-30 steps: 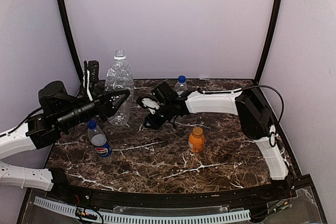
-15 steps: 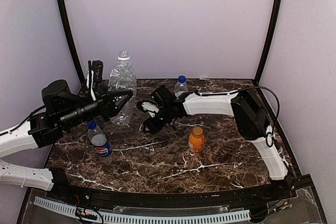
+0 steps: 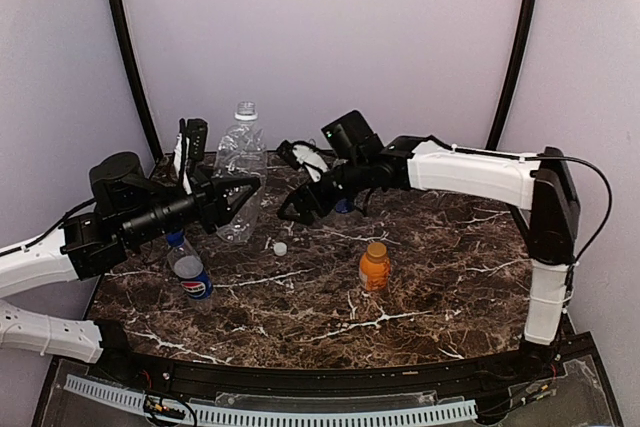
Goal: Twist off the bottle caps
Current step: Place the bottle cap at the center of the board, then pass from the left arm to the right
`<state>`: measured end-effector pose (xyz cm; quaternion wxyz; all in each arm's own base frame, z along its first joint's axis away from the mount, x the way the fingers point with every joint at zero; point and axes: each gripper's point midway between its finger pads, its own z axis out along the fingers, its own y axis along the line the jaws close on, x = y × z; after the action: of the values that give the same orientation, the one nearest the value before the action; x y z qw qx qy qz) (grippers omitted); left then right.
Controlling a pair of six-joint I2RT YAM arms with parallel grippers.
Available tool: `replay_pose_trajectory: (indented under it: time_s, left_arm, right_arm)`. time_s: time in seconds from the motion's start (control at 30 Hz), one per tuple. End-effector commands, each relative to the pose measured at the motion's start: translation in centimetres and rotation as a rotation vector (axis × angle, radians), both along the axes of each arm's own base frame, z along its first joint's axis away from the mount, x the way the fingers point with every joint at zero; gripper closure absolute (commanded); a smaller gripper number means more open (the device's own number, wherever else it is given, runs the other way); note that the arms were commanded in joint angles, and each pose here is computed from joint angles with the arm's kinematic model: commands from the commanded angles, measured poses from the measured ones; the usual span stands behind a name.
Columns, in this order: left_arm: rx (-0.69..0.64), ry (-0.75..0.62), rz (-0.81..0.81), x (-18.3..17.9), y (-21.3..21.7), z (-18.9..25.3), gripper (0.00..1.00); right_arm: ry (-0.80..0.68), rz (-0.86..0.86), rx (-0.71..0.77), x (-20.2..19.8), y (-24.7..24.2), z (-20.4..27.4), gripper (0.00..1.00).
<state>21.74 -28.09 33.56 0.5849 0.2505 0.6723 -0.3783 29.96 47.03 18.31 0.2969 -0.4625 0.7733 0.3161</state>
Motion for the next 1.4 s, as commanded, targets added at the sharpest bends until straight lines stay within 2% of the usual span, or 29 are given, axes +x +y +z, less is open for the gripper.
replay_pose_trajectory:
  time_s: [0.0, 0.2, 0.33, 0.5, 0.63, 0.8, 1.0, 1.17, 1.3, 1.37]
  left_arm:
    - [-0.021, -0.020, 0.014, 0.4, 0.2, 1.5, 0.61]
    - [-0.013, -0.005, -0.001, 0.7, -0.3, 1.0, 0.60]
    - [0.008, -0.015, -0.047, 0.5, -1.3, 0.6, 0.60]
    - [0.057, -0.023, -0.086, 0.7, -2.5, -0.2, 0.60]
    - [0.076, -0.013, -0.112, 0.8, -3.2, -0.6, 0.60]
    - [0.097, 0.014, -0.143, 0.9, -4.1, -1.2, 0.59]
    - [0.112, 0.036, -0.164, 0.9, -4.7, -1.9, 0.59]
    - [0.119, 0.046, -0.171, 0.9, -4.9, -2.3, 0.59]
    - [0.125, 0.053, -0.176, 0.9, -5.0, -2.5, 0.59]
    - [0.129, 0.055, -0.177, 0.9, -5.0, -2.7, 0.59]
  right_arm:
    - [-0.061, 0.042, 0.163, -1.3, -2.3, 7.5, 0.17]
    - [-0.103, 0.097, 0.365, -3.8, -6.2, 15.9, 0.12]
    - [-0.090, 0.175, 0.449, -6.2, -6.7, 20.1, 0.08]
    - [-0.046, 0.182, 0.478, -7.0, -6.3, 23.0, 0.07]
    - [-0.029, 0.093, 0.438, -6.1, -5.4, 23.5, 0.07]
    - [-0.005, 0.076, 0.416, -6.0, -4.1, 23.3, 0.11]
    - [0.031, 0.097, 0.376, -6.3, -2.5, 21.7, 0.23]
    - [0.044, 0.101, 0.367, -6.2, -2.0, 21.1, 0.44]
    - [0.044, 0.102, 0.370, -6.2, -2.0, 21.2, 0.57]
    - [0.046, 0.101, 0.370, -6.2, -2.0, 21.1, 0.67]
